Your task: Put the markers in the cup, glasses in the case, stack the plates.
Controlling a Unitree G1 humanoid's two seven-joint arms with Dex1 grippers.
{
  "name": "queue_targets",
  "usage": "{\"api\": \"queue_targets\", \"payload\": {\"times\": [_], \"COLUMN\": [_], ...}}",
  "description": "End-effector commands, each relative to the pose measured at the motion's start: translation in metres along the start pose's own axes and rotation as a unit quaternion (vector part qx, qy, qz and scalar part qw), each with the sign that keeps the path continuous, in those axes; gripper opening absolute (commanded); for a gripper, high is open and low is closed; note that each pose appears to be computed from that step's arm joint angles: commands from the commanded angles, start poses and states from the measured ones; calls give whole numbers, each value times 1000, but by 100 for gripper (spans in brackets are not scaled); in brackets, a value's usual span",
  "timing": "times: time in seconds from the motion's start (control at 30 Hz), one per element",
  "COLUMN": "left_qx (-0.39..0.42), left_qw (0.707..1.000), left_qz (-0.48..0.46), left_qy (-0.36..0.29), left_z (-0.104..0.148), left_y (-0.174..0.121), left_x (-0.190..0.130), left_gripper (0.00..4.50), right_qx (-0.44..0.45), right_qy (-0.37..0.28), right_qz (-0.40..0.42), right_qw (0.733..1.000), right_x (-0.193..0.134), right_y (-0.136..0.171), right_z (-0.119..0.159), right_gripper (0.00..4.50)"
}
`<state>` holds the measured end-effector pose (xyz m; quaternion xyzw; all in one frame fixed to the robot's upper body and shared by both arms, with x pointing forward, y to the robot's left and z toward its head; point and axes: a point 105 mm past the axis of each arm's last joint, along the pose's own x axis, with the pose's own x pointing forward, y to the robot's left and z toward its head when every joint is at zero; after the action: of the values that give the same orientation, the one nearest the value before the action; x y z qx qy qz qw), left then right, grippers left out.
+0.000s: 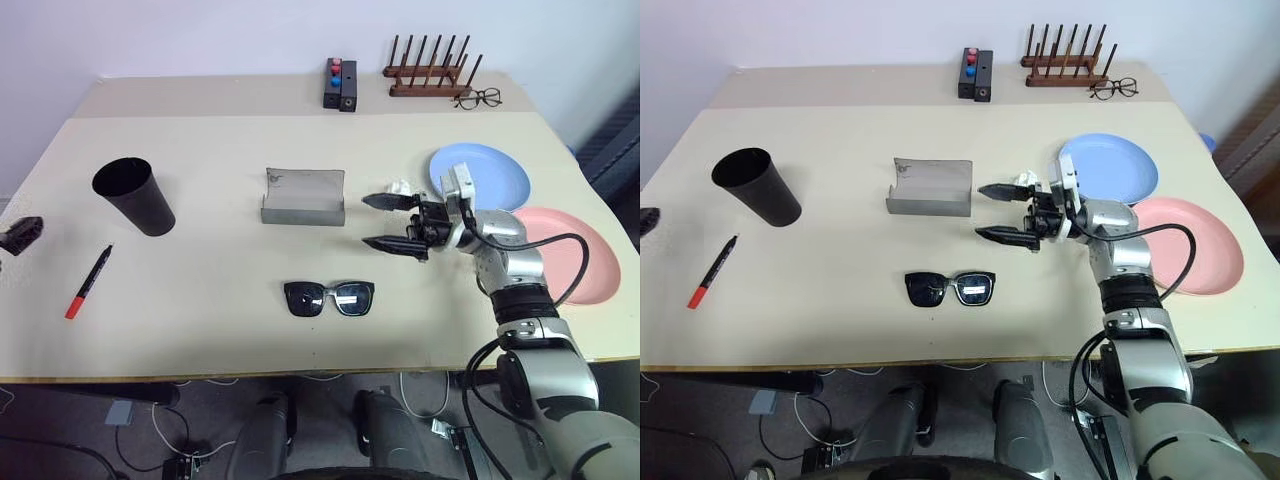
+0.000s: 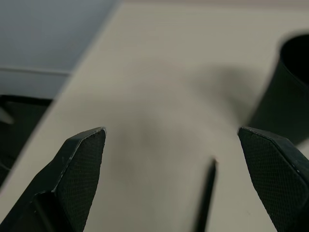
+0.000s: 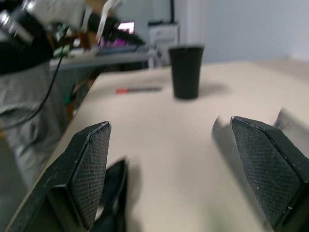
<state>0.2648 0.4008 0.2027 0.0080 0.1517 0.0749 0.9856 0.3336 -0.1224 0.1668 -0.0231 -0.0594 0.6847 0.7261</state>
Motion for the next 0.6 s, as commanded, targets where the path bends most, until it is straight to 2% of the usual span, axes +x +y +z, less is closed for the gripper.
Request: {"api": "queue_targets", "payload": {"times": [0.03, 0.3, 0.6], "left_qx": [37, 68, 60], "left_qw": [999, 993, 990], "left_qz": [-22, -64, -24], "left_qy": [19, 70, 129], "left_z": [1, -22, -39], "left_y": [-6, -21, -7], "left_x": [2, 14, 22], "left_gripper": [444, 444, 444], "right_qx": [-25, -26, -33], "right_qy": [14, 14, -5], "right_qz": [29, 62, 70], "right_qw": [999, 998, 997], "right_x": [-2, 4, 17], "right_y": [8, 16, 18], "right_z": [9, 14, 18], "right_gripper": [405, 405, 405]}}
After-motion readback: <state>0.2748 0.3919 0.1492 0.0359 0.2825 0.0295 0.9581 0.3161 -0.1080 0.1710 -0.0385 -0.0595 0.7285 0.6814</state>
